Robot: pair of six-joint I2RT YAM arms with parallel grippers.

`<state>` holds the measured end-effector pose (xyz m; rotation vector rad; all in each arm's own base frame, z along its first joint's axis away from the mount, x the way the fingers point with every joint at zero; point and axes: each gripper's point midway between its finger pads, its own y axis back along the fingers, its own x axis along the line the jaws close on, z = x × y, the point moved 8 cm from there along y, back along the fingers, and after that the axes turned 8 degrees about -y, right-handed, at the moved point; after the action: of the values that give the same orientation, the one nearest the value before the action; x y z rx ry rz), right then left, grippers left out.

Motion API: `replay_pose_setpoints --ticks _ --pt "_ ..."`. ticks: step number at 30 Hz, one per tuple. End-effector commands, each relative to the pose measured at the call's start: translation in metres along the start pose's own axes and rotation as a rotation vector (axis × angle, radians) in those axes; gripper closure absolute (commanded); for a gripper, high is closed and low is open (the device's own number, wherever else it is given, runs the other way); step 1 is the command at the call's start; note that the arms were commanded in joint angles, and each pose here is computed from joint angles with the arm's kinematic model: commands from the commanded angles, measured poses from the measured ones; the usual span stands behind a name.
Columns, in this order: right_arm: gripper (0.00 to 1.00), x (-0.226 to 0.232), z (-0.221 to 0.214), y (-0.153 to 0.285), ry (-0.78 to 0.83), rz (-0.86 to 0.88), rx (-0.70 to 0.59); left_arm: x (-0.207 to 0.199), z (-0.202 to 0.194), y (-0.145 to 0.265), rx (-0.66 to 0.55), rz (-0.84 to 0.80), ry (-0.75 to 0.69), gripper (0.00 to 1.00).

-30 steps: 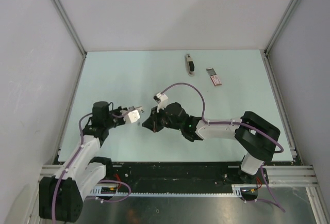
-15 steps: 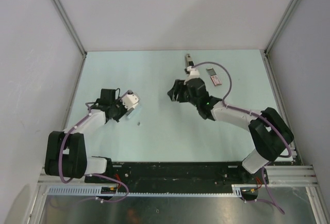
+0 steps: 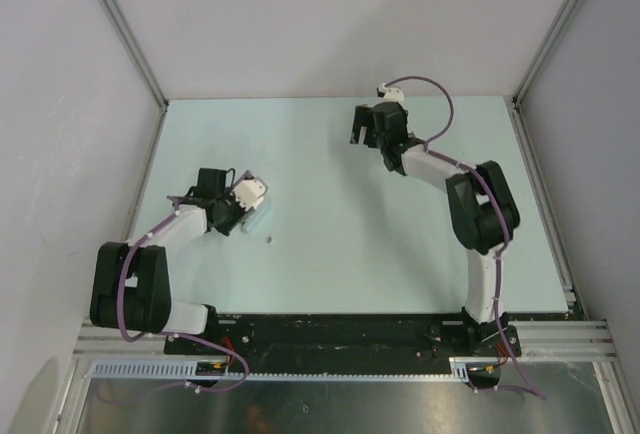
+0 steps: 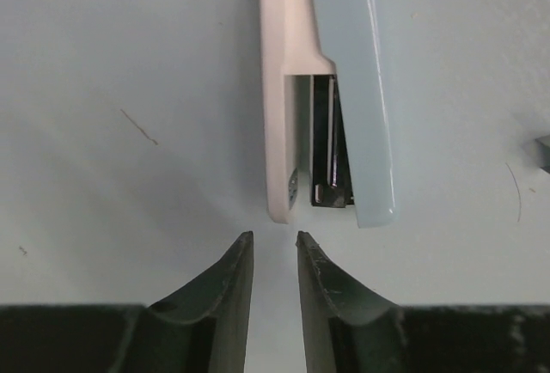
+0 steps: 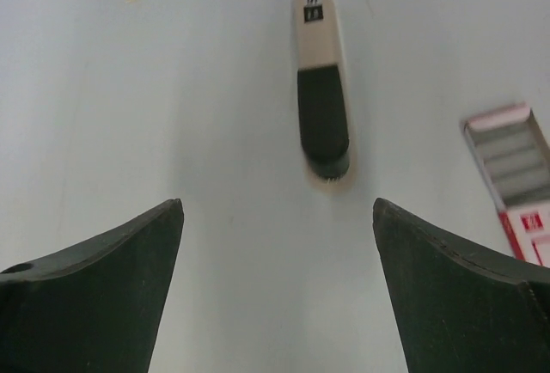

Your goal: Unload the staples from the stapler

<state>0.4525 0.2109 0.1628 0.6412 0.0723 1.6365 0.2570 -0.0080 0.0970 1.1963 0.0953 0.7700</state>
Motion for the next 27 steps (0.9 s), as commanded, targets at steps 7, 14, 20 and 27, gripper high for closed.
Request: replay_pose_setpoints --ticks 7,14,20,27 --pt "0.06 -0.010 0.021 -0.083 0.148 -0.119 -0.018 0.039 0.033 0.046 -0.122 0.000 0.116 0.41" --pt "0.19 -0.015 0.012 -0.105 0.167 -0.140 0.015 0.053 0.051 0.087 -0.224 0.055 0.165 0.02" --pt "0.37 -0.018 0.005 -0.111 0.168 -0.151 0.032 0.050 0.055 0.102 -0.265 0.068 0.185 0.00" --pt "0.63 -0.014 0.004 -0.102 0.166 -0.135 0.029 0.044 0.055 0.112 -0.305 0.074 0.179 0.01"
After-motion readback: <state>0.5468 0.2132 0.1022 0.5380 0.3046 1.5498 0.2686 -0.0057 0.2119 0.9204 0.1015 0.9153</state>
